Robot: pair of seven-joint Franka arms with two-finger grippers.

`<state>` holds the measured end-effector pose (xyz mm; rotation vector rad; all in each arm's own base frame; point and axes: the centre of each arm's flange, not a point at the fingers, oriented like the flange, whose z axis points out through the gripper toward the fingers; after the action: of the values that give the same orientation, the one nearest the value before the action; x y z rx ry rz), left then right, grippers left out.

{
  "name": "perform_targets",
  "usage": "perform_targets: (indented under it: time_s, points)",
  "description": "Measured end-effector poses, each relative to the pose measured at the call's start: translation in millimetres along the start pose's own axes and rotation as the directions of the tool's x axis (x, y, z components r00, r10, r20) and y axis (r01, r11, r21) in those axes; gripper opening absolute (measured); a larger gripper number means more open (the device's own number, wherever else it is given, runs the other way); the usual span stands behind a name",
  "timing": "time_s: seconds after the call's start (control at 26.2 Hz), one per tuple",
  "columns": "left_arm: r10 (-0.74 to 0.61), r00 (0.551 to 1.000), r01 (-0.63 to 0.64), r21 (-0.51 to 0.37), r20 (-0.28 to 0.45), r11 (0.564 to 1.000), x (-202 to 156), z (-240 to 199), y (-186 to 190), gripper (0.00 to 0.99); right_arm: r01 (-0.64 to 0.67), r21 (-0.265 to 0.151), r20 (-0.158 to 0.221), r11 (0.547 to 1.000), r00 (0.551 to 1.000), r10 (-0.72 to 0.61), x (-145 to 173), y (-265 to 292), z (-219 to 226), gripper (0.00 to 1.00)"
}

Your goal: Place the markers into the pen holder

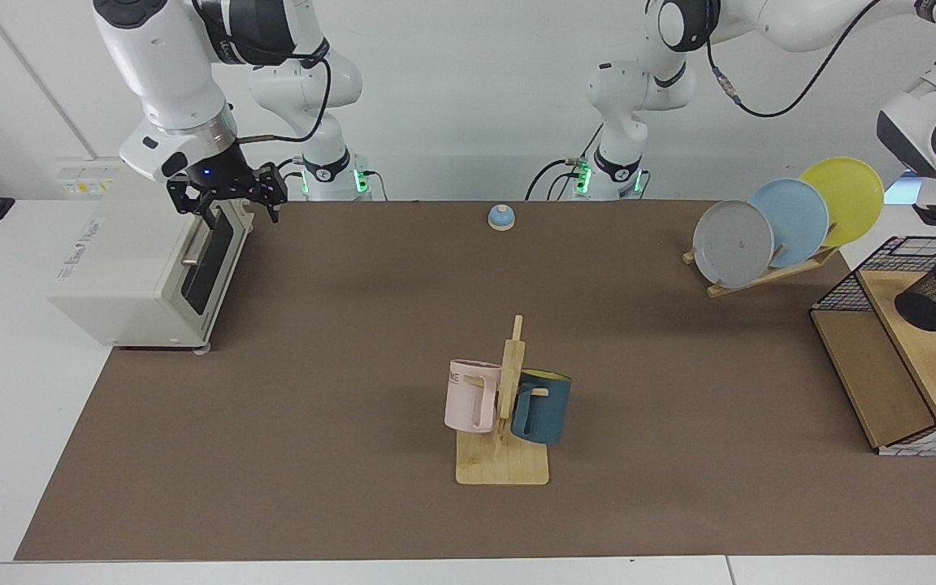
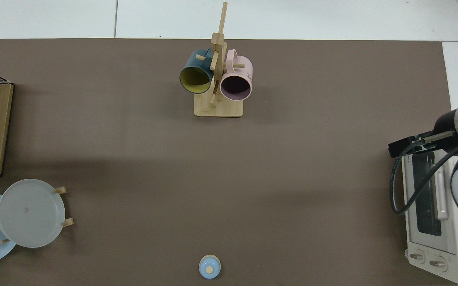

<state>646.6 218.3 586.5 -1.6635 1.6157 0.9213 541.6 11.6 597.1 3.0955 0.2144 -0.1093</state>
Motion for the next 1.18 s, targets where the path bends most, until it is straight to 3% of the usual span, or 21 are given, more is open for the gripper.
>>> perform_targets:
  time_s: [0.34,0.57,0.65,0.69,0.84,1.18]
  points:
    - [0.014,1.000,-0.013,-0.029,0.012,0.999,30,21,-15,0.189,-0.019,0.003,0.003,1.000,1.000,0.019,-1,10,2,1.00]
    - [-0.010,1.000,0.011,-0.030,0.014,0.999,30,22,-15,0.604,-0.024,0.004,0.004,1.000,1.000,0.024,-2,12,2,1.00]
    - [-0.010,1.000,0.011,-0.026,0.013,1.000,32,20,-16,0.678,-0.027,0.004,0.004,1.000,1.000,0.027,-2,14,2,1.00]
    - [-0.009,1.000,0.010,-0.023,0.012,1.000,33,18,-16,0.784,-0.028,0.004,0.004,1.000,1.000,0.028,-2,15,2,1.00]
    - [-0.016,1.000,0.016,-0.003,-0.007,1.000,44,5,-21,0.987,-0.026,0.004,0.004,1.000,1.000,0.026,-2,14,2,1.00]
    - [-0.152,0.971,0.134,-0.104,-0.185,0.986,96,-28,-19,0.991,-0.020,0.004,0.004,1.000,1.000,0.020,-2,11,2,1.00]
